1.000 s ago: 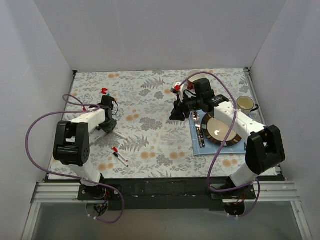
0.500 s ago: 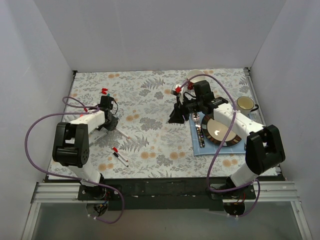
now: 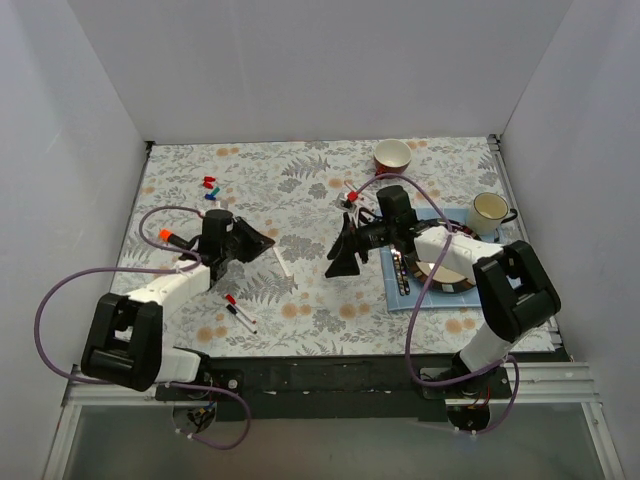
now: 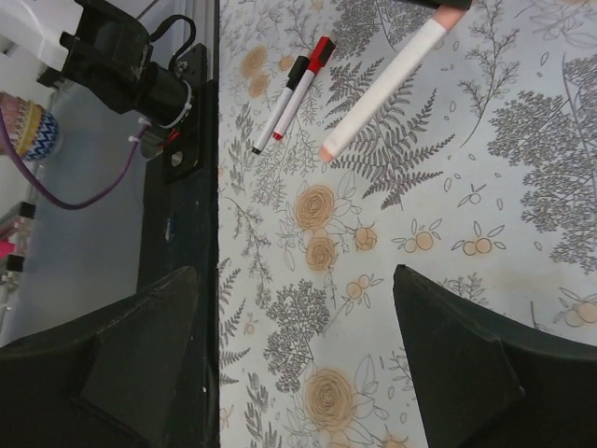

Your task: Open the pen caps

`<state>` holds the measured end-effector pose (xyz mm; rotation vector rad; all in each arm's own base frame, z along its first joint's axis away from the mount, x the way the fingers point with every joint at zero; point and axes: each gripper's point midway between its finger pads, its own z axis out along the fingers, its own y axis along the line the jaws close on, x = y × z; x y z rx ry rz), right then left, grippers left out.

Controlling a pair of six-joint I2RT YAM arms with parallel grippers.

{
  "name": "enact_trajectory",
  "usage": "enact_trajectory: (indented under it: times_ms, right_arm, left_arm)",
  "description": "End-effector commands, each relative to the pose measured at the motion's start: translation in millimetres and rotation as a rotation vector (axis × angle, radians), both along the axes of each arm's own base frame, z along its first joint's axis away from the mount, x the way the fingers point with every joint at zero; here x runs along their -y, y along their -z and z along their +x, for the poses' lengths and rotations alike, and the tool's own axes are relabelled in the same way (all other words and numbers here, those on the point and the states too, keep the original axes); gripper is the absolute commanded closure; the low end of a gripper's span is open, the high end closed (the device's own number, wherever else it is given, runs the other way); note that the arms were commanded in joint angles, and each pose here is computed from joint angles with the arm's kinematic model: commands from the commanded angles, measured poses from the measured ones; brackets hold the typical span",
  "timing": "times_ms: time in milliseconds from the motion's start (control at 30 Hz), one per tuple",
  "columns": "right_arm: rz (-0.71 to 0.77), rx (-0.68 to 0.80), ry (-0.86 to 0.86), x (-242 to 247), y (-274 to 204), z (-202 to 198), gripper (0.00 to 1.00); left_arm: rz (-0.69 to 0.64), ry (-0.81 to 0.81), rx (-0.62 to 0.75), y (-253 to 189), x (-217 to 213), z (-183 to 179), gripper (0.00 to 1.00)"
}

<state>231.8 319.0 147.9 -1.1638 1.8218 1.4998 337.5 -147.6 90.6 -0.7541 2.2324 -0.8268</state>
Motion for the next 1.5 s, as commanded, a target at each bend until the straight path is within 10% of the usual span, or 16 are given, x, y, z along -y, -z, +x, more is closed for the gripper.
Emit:
enact_trajectory:
  times_ms: [0, 633, 867, 900, 967, 1067, 1467]
  right_arm:
    - [0.060, -0.073, -0.029, -19.7, -9.0, -3.4, 0.08]
    - [0.013, -0.244, 0.088, -33.5, 19.0, 1.3, 0.24]
    - [0.021, -0.260, 0.089, -35.0, 13.5, 2.8, 0.98]
    - [0.021, -0.261, 0.089, -34.6, 12.2, 4.0, 0.99]
    - [0.018, -0.249, 0.085, -33.8, 11.9, 4.5, 0.99]
    - [0.014, -0.219, 0.074, -33.8, 9.0, 5.0, 0.99]
    - [0.022, -0.225, 0.011, -33.3, 8.6, -2.4, 0.99]
  left_arm:
    - [-0.107, 0.200, 0.284, -55.1, 50.9, -5.3, 1.00]
    - [-0.252, 0.288, 0.441, -78.5, 122.0, -28.5, 1.00]
    - [-0.251, 0.278, 0.470, -84.0, 119.5, -30.5, 1.00]
    - [-0.248, 0.285, 0.476, -84.3, 119.6, -31.6, 1.00]
    - [-0.249, 0.303, 0.489, -86.0, 120.0, -35.3, 0.67]
    - [-0.225, 0.337, 0.500, -84.2, 121.4, -38.3, 0.56]
    - [-0.183, 0.415, 0.533, -77.7, 127.4, -40.6, 0.56]
